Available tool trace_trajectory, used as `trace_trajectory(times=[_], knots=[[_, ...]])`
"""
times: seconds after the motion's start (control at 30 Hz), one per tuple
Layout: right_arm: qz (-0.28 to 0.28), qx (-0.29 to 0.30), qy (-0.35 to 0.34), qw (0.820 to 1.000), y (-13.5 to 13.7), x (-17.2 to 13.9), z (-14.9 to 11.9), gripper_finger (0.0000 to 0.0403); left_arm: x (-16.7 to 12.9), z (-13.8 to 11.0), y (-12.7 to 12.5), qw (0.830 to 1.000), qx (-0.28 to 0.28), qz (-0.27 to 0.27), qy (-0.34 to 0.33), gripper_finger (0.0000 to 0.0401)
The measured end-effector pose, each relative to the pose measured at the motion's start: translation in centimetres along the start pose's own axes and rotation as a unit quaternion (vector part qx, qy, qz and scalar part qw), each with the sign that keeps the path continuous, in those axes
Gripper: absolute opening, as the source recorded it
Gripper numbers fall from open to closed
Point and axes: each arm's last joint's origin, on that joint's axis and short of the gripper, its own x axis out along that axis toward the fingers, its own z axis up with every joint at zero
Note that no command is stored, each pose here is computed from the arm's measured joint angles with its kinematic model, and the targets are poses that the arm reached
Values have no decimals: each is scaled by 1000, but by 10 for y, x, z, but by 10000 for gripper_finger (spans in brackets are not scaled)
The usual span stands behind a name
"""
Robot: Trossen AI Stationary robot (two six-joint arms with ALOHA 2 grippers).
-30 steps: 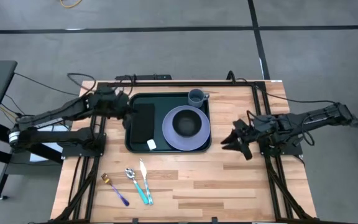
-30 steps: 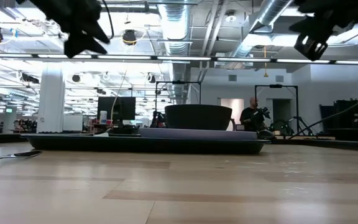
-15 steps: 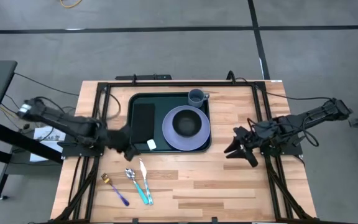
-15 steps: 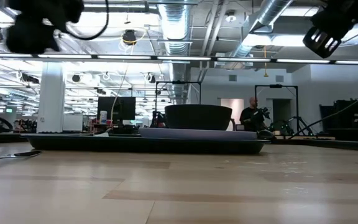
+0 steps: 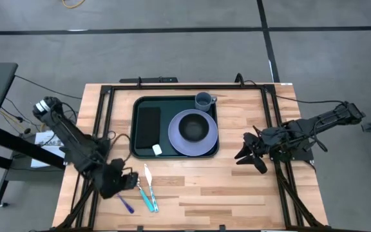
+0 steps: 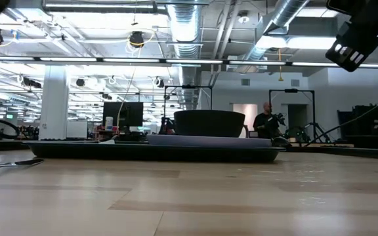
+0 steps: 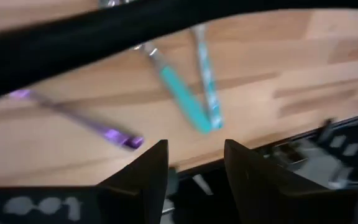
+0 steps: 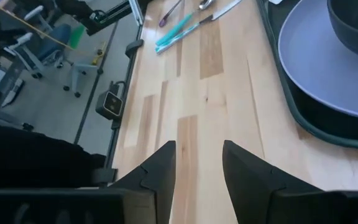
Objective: Set up tray
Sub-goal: Put the purple fork on the black table napkin
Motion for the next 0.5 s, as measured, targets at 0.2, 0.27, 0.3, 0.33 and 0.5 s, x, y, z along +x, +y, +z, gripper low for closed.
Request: trace_trajectory(times=[0.2, 0.27, 0.3, 0.33, 0.5], knots=[[-2, -10, 2, 1000, 0, 0, 0, 122, -14, -19, -17, 995, 11, 95, -32, 144], [-3, -9, 1, 1000, -1, 0, 0, 122, -23, -21, -20, 991, 13, 123, -44, 144], [-3, -9, 1, 1000, -1, 0, 0, 122, -27, -21, -22, 989, 11, 139, -47, 144], [-3, -10, 1, 1000, -1, 0, 0, 122, -29, -22, -23, 987, 10, 152, -51, 144], [-2, -11, 0, 1000, -1, 0, 0, 122, -38, -22, -27, 985, 21, 153, -73, 144]])
